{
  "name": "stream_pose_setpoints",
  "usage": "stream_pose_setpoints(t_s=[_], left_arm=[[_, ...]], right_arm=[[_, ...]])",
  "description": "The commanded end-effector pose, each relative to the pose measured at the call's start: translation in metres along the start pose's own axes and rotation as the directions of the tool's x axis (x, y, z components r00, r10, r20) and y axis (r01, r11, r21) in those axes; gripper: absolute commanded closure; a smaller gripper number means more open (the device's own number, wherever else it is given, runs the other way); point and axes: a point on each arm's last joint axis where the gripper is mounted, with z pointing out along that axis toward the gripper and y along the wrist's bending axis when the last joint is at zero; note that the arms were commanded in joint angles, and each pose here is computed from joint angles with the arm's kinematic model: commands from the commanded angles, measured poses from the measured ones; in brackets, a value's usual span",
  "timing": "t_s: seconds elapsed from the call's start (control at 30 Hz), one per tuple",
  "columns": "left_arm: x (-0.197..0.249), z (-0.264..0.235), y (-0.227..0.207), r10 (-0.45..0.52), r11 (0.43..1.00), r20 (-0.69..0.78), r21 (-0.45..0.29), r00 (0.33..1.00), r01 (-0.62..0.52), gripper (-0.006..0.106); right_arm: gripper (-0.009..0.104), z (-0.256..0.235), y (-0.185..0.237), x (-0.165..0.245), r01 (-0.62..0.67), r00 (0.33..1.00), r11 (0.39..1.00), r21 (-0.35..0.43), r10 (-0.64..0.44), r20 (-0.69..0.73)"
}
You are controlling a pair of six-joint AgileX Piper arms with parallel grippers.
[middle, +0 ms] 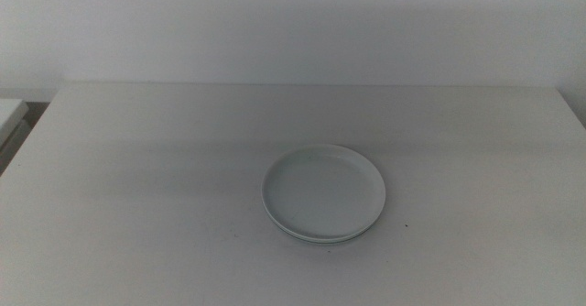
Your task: Stack the three bowls on top of each other.
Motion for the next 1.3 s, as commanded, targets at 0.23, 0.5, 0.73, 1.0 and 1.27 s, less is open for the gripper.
stream_pose_setpoints(t_s=[0.23,0.5,0.73,1.0,1.27], left_arm=[[0.036,-0.011,0.003,-0.01,1.0,0.163,-0.005,0.987,0.011,0.007],[0.104,-0.005,0.008,-0.013,1.0,0.117,-0.012,0.993,0.014,0.007],[0.124,0.002,0.01,-0.014,1.0,0.093,-0.019,0.996,0.016,0.007],[0.124,0.002,0.01,0.0,1.0,0.093,-0.023,0.996,0.002,0.007],[0.12,0.002,0.01,0.003,1.0,0.141,-0.024,0.99,0.0,0.007]], right_arm=[[0.008,-0.029,-0.04,0.085,-0.146,0.969,0.988,0.052,0.133,0.207],[0.008,-0.021,-0.071,0.213,-0.143,0.978,0.982,0.123,0.121,0.172],[0.008,-0.015,-0.074,0.214,-0.052,0.967,0.99,0.134,0.016,0.256],[0.008,-0.015,-0.076,0.216,-0.012,0.973,0.986,0.166,-0.027,0.231],[0.008,-0.015,-0.075,0.215,-0.011,0.969,0.987,0.159,-0.03,0.247]])
